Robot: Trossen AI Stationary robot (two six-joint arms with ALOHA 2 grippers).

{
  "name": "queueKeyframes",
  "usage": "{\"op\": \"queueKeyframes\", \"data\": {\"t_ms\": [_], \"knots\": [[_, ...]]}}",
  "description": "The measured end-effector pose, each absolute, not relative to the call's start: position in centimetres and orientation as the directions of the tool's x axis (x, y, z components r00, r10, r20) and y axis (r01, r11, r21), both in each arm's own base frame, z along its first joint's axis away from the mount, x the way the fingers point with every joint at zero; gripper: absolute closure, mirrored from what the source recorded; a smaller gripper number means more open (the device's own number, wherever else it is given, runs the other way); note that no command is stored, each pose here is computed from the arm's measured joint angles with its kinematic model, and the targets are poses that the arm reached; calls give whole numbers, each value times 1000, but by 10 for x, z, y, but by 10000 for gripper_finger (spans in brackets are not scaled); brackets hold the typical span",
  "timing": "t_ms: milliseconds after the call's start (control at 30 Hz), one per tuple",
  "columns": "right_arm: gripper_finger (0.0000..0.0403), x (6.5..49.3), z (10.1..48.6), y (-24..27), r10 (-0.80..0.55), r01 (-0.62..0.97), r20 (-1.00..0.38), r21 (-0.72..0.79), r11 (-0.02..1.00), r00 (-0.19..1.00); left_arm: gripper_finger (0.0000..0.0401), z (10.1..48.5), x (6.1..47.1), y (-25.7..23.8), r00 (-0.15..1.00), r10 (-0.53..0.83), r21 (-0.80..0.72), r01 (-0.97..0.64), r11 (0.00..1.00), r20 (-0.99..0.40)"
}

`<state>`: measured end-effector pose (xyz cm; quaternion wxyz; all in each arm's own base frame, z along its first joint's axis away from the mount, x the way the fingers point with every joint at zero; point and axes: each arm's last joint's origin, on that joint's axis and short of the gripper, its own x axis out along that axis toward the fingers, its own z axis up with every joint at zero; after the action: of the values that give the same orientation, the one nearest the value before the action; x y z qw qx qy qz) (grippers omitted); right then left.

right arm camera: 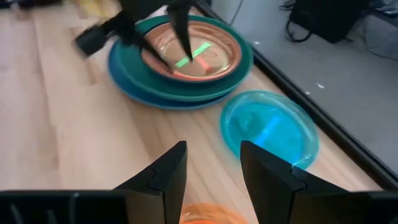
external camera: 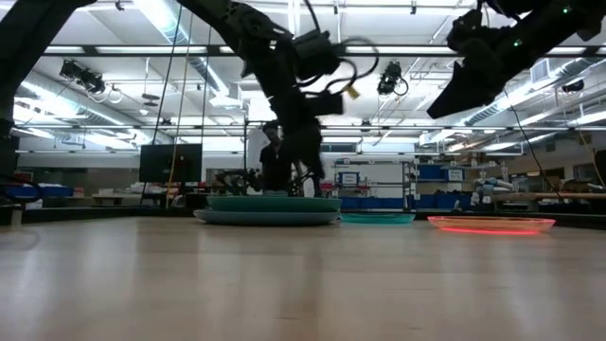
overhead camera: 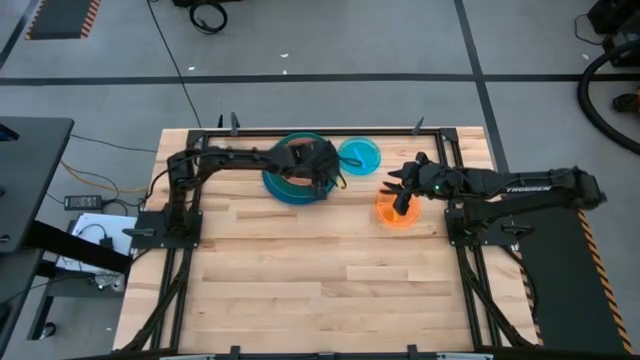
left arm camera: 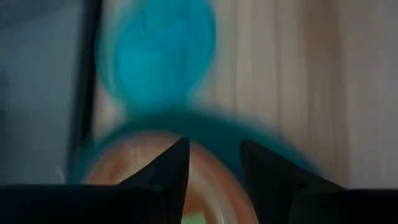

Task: Stack plastic plates
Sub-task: Stack the orange plate on top of the light green plate

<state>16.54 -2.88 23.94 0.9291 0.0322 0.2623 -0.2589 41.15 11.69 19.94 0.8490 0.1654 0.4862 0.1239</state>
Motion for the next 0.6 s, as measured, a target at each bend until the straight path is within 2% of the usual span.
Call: {"op": "queueKeyframes", "data": {"t_ms": [67, 333, 600], "knots": [[243, 165, 240, -31, -462, 505, -503, -58, 861, 730, 251, 200, 422, 108, 562, 372, 437, -21, 899, -739], [243, 164, 238, -33, -441, 494, -523, -43, 868, 730, 251, 188, 447, 98, 686, 375, 517, 2, 856, -623], [243, 161, 241, -35, -453, 489, -514, -73, 869, 729, 251, 165, 456, 104, 664, 355, 442, -40, 896, -658]]}}
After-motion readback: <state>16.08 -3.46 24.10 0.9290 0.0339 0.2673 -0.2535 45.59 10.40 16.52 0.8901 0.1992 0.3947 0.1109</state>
